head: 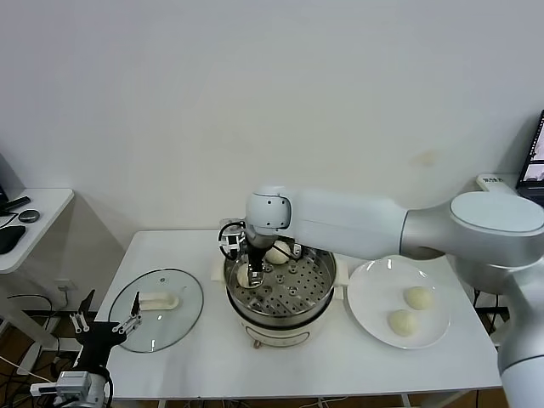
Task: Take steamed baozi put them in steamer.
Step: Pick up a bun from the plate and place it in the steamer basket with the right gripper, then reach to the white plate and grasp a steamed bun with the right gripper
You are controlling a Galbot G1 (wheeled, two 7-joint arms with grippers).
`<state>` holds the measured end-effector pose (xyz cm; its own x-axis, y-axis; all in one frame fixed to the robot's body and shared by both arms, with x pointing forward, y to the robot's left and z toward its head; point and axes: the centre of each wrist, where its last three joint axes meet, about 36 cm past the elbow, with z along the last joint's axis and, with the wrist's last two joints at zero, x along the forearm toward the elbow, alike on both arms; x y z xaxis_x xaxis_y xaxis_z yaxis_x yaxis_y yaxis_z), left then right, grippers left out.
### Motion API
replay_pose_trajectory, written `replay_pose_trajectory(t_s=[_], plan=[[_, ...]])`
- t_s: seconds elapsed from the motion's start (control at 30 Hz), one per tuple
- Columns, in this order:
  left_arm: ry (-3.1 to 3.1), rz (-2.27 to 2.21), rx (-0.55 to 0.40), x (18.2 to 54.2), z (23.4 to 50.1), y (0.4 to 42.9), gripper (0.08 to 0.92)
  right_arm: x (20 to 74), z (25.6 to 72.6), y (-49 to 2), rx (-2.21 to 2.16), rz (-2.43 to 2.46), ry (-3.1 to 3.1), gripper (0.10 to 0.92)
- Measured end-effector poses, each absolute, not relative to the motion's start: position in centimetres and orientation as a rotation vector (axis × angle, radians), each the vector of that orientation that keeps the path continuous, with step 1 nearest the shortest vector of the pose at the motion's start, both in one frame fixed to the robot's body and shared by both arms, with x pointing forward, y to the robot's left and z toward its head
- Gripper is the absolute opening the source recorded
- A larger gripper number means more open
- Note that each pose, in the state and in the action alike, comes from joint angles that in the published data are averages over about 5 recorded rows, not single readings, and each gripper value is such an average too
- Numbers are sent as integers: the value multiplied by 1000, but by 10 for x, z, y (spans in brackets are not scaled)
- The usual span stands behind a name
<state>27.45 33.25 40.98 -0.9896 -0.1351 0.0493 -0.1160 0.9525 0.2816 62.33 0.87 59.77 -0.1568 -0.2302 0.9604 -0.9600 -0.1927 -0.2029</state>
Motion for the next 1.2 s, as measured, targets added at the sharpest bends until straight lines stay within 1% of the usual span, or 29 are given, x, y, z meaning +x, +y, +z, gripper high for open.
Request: replay_pose_trajectory(t_s=[0.07, 0.27, 0.43, 0.63, 0.77, 0.93, 1.07, 1.2], plan=[[-3038, -434, 193, 275, 410, 333, 823, 625, 608, 2, 1448, 1416, -1389, 814], [-3043, -430, 174, 277, 412, 333, 823, 630, 649, -44, 1463, 1477, -1326, 823], [-3048, -426, 157, 280, 412, 330, 823, 628, 675, -105, 1480, 1511, -1252, 823], [-3039, -430, 134, 282, 408, 328, 823, 618, 685, -195, 1480, 1509, -1220, 823], [-3030, -433, 120, 282, 405, 327, 823, 608, 672, -254, 1465, 1490, -1217, 823], [-3022, -424, 109, 281, 401, 325, 823, 591, 634, -315, 1441, 1446, -1214, 823], [-3016, -419, 106, 279, 399, 324, 823, 577, 597, -347, 1427, 1410, -1205, 823], [-3015, -423, 106, 277, 400, 325, 823, 566, 569, -366, 1406, 1395, -1200, 823]])
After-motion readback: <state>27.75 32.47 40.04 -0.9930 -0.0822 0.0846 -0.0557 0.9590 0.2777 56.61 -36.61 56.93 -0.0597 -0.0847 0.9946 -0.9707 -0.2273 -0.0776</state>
